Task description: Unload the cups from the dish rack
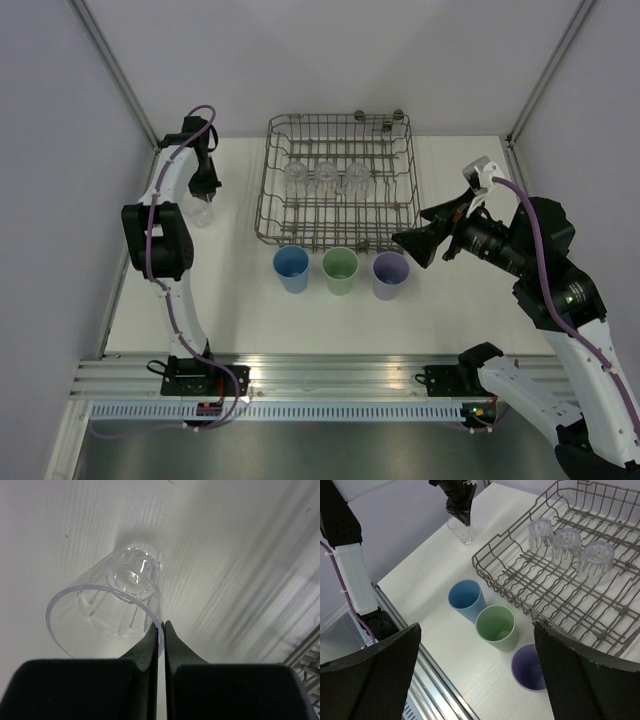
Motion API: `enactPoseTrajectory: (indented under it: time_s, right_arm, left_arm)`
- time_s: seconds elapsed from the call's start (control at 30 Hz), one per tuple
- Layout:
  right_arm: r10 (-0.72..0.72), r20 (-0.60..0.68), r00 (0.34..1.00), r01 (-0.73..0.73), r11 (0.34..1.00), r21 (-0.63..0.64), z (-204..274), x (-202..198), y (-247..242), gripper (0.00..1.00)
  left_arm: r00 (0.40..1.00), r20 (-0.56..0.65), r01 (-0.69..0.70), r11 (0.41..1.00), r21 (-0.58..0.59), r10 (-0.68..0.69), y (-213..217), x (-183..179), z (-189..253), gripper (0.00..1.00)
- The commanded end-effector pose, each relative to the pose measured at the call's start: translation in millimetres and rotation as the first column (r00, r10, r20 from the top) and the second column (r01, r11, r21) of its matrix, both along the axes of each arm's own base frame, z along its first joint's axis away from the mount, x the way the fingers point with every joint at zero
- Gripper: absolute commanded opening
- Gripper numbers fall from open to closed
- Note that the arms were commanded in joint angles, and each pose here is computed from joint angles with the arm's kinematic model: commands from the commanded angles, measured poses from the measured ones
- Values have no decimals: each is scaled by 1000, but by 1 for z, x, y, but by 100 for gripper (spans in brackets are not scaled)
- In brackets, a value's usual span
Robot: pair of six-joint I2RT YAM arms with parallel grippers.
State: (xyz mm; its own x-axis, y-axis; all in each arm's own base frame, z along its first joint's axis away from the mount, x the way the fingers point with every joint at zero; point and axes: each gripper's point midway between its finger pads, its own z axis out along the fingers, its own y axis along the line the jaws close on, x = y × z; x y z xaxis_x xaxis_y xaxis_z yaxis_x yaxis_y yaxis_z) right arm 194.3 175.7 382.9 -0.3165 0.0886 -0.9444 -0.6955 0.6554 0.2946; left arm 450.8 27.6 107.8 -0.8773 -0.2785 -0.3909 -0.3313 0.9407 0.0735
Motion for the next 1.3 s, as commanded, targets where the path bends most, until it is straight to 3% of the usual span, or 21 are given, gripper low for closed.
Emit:
enactPoseTrajectory:
  time_s: [0.0, 0.37, 0.47, 0.5, 0.6, 1.13, 1.17, 1.2, 1.27]
  right_arm:
    - [18, 38, 999, -19, 1000, 21, 9, -2, 3, 98]
    - [23, 35, 999, -24, 1000, 15, 8, -3, 6, 98]
    - [22, 32, 999, -23, 1000, 12, 7, -2, 6, 98]
    - [24, 31, 999, -24, 1000, 11, 6, -2, 7, 98]
    - [21, 21, 1000, -21, 1000, 8, 4, 0, 7, 98]
    - [26, -88, 996, -20, 998, 63, -12, 25, 26, 98]
    - [27, -95, 995, -20, 997, 69, -13, 28, 28, 98]
    - [23, -123, 992, -14, 997, 74, -18, 33, 30, 98]
    - [17, -139, 990, -6, 997, 77, -22, 41, 34, 98]
  left_arm:
    - [1000, 17, -2, 999, 43, 2, 24, 16, 6, 2]
    - [999, -38, -7, 1000, 6, 8, 34, 18, -17, 3]
    - [1000, -30, -9, 1000, 1, 9, 33, 18, -12, 22]
    - [1000, -22, -8, 1000, -1, 8, 32, 17, -8, 33]
    - [1000, 4, -1, 1000, -7, 1, 30, 17, 4, 48]
    - [986, 161, 80, 983, -164, -54, -8, -26, 69, 85]
    - [980, 191, 88, 982, -167, -56, -9, -31, 81, 89]
    - [978, 200, 97, 980, -175, -62, -12, -36, 84, 99]
    - [970, 233, 124, 972, -201, -75, -20, -44, 97, 100]
